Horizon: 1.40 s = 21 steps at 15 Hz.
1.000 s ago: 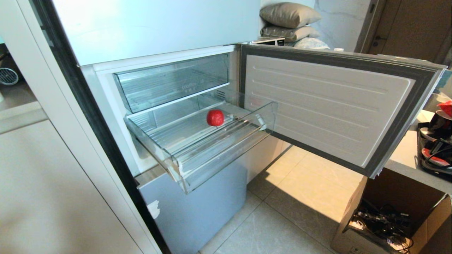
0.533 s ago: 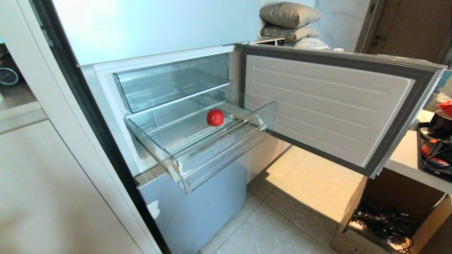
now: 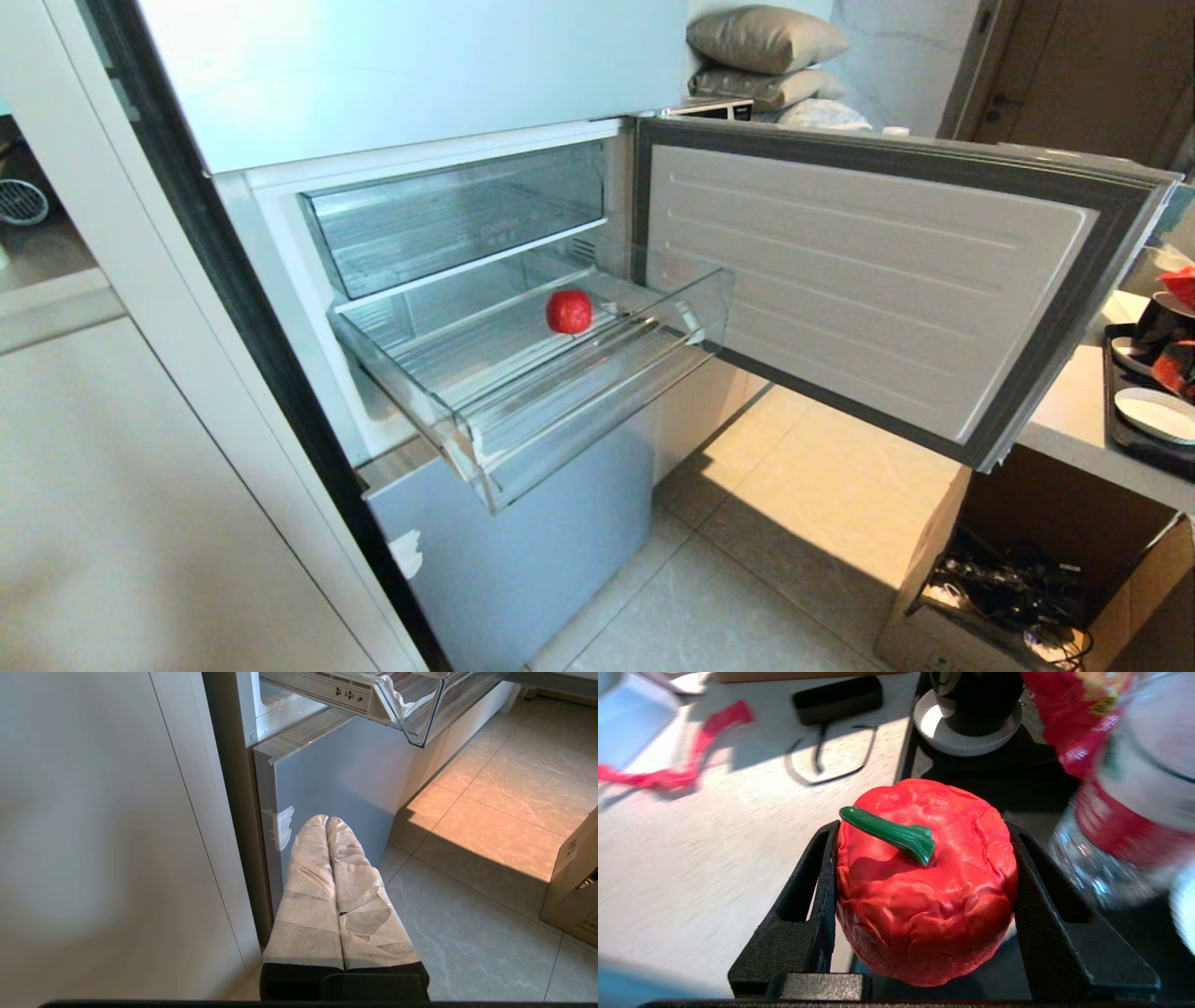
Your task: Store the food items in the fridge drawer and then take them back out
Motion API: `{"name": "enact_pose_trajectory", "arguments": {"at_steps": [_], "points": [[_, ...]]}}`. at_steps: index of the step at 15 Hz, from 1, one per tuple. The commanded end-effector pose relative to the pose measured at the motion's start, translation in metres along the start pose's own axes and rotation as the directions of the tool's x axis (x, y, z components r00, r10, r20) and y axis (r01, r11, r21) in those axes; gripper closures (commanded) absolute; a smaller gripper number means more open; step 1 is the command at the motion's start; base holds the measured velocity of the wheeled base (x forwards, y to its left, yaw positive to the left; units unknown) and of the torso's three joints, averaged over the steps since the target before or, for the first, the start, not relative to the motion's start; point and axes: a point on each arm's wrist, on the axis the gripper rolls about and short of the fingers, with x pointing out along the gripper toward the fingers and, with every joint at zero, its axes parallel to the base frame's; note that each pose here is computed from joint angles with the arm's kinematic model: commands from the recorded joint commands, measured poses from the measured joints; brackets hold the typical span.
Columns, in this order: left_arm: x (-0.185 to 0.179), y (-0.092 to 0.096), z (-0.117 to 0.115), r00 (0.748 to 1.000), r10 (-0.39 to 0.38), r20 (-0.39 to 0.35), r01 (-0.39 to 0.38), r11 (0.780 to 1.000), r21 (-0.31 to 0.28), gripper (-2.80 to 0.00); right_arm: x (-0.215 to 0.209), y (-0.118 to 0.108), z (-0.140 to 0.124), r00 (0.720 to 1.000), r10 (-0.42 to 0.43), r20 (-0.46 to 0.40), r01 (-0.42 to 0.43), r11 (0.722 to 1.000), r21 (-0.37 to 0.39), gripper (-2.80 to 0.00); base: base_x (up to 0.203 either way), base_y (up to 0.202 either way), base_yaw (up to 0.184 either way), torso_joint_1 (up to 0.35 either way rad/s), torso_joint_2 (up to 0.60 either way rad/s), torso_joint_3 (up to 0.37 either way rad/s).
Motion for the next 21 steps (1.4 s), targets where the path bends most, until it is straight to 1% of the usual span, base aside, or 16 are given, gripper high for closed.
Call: {"name": "enact_pose_trajectory", "arguments": {"at_steps": [1, 3, 4, 5, 6, 7, 8, 9, 10, 11, 12, 14, 15, 18, 19, 21], "points": [[0.000, 0.000, 0.000, 1.000, 0.000, -0.001, 0.000, 1.000, 0.000, 0.00, -0.073, 0.013, 0.042, 0.996, -0.013, 0.092, 0.014, 1.000, -0.012, 0.00, 0.000, 0.000, 0.000, 0.000, 0.00, 0.000], [0.000, 0.000, 0.000, 1.000, 0.000, -0.001, 0.000, 1.000, 0.000, 0.00, -0.136, 0.020, 0.048, 0.992, -0.042, 0.117, 0.045, 0.999, -0.029, 0.00, 0.000, 0.000, 0.000, 0.000, 0.00, 0.000], [0.000, 0.000, 0.000, 1.000, 0.001, -0.001, -0.001, 1.000, 0.000, 0.00, -0.166, 0.025, 0.047, 0.990, -0.041, 0.138, 0.048, 0.998, -0.046, 0.00, 0.000, 0.000, 0.000, 0.000, 0.00, 0.000], [0.000, 0.000, 0.000, 1.000, 0.001, 0.000, -0.001, 1.000, 0.000, 0.00, -0.201, 0.033, 0.042, 0.986, -0.018, 0.164, 0.031, 0.997, -0.073, 0.00, 0.000, 0.000, 0.000, 0.000, 0.00, 0.000], [0.000, 0.000, 0.000, 1.000, 0.001, -0.001, -0.001, 1.000, 0.000, 0.00, -0.233, 0.044, 0.030, 0.983, 0.034, 0.181, -0.016, 0.995, -0.101, 0.00, 0.000, 0.000, 0.000, 0.000, 0.00, 0.000], [0.000, 0.000, 0.000, 1.000, 0.003, 0.000, -0.003, 1.000, 0.000, 0.00, -0.261, 0.056, 0.013, 0.977, 0.117, 0.179, -0.094, 0.987, -0.131, 0.00, 0.000, 0.000, 0.000, 0.000, 0.00, 0.000], [0.000, 0.000, 0.000, 1.000, 0.000, -0.001, 0.000, 1.000, 0.001, 0.00, -0.289, 0.068, -0.010, 0.955, 0.246, 0.163, -0.219, 0.961, -0.168, 0.00, 0.000, 0.000, 0.000, 0.000, 0.00, 0.000], [0.000, 0.000, 0.000, 1.000, 0.001, -0.002, -0.001, 1.000, 0.000, 0.00, -0.316, 0.071, -0.033, 0.918, 0.367, 0.153, -0.336, 0.921, -0.198, 0.00, 0.000, 0.000, 0.000, 0.000, 0.00, 0.000], [0.000, 0.000, 0.000, 1.000, 0.001, -0.001, -0.001, 1.000, 0.000, 0.00, -0.337, 0.068, -0.052, 0.880, 0.450, 0.151, -0.415, 0.883, -0.218, 0.00, 0.000, 0.000, 0.000, 0.000, 0.00, 0.000], [0.000, 0.000, 0.000, 1.000, 0.000, -0.002, 0.000, 1.000, 0.000, 0.00, -0.352, 0.060, -0.070, 0.855, 0.496, 0.150, -0.459, 0.859, -0.228, 0.00, 0.000, 0.000, 0.000, 0.000, 0.00, 0.000], [0.000, 0.000, 0.000, 1.000, 0.000, -0.002, 0.000, 1.000, 0.000, 0.00, -0.363, 0.051, -0.089, 0.840, 0.522, 0.148, -0.483, 0.844, -0.235, 0.00, 0.000, 0.000, 0.000, 0.000, 0.00, 0.000], [0.000, 0.000, 0.000, 1.000, 0.001, -0.002, -0.001, 1.000, 0.000, 0.00, -0.369, 0.034, -0.136, 0.839, 0.538, 0.082, -0.506, 0.826, -0.247, 0.00, 0.000, 0.000, 0.000, 0.000, 0.00, 0.000], [0.000, 0.000, 0.000, 1.000, 0.002, 0.000, -0.002, 1.000, 0.000, 0.00, -0.372, 0.028, -0.153, 0.841, 0.539, 0.056, -0.511, 0.823, -0.247, 0.00, 0.000, 0.000, 0.000, 0.000, 0.00, 0.000], [0.000, 0.000, 0.000, 1.000, 0.002, 0.000, -0.002, 1.000, 0.000, 0.00, -0.384, 0.013, -0.180, 0.850, 0.527, 0.019, -0.508, 0.827, -0.241, 0.00, 0.000, 0.000, 0.000, 0.000, 0.00, 0.000], [0.000, 0.000, 0.000, 1.000, 0.001, -0.002, -0.001, 1.000, 0.000, 0.00, -0.388, 0.009, -0.184, 0.849, 0.527, 0.043, -0.506, 0.834, -0.220, 0.00, 0.000, 0.000, 0.000, 0.000, 0.00, 0.000], [0.000, 0.000, 0.000, 1.000, 0.001, -0.002, -0.001, 1.000, 0.000, 0.00, -0.395, 0.004, -0.189, 0.833, 0.535, 0.141, -0.505, 0.839, -0.202, 0.00, 0.000, 0.000, 0.000, 0.000, 0.00, 0.000]]}}
